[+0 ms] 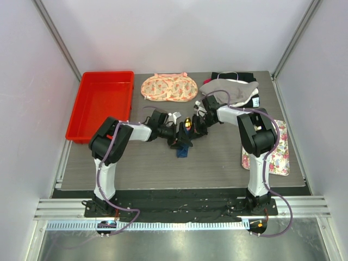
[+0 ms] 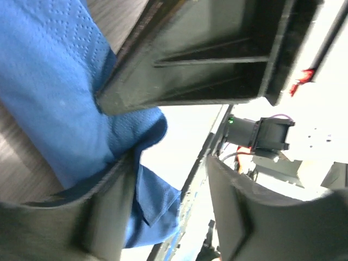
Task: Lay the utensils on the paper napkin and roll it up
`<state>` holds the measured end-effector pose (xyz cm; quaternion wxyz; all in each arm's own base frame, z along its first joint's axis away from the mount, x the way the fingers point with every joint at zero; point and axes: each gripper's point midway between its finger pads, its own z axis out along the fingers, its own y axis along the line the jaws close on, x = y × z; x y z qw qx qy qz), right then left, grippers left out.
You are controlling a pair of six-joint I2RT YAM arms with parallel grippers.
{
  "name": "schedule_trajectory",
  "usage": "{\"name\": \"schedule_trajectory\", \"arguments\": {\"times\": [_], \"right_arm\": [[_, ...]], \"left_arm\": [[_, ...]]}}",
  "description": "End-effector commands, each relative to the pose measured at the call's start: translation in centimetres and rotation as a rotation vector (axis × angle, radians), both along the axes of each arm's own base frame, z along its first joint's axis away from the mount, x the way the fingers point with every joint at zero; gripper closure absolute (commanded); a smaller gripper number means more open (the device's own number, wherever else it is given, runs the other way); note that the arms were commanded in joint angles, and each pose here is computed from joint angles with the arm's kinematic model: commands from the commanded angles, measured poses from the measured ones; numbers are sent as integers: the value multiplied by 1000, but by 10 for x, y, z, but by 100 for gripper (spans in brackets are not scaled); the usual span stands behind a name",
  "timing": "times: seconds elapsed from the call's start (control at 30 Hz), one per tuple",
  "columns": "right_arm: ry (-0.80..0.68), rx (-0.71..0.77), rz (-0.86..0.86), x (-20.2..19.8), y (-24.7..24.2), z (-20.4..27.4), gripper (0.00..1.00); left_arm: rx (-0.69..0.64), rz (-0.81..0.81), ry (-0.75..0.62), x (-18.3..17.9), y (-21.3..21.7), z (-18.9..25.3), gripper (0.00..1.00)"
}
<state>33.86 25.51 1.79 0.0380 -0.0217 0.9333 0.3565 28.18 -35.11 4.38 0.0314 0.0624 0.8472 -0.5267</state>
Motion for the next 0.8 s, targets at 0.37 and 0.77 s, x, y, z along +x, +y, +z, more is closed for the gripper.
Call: {"name": "schedule_trajectory", "arguments": {"times": [0.37, 0.77], "right_arm": [[7, -71, 51, -7, -20, -25, 99], [52, -45, 17, -8, -26, -31, 99]], "left_arm": [[-75, 184, 15, 19, 43, 39, 61], [7, 137, 79, 10, 28, 2, 86]]}}
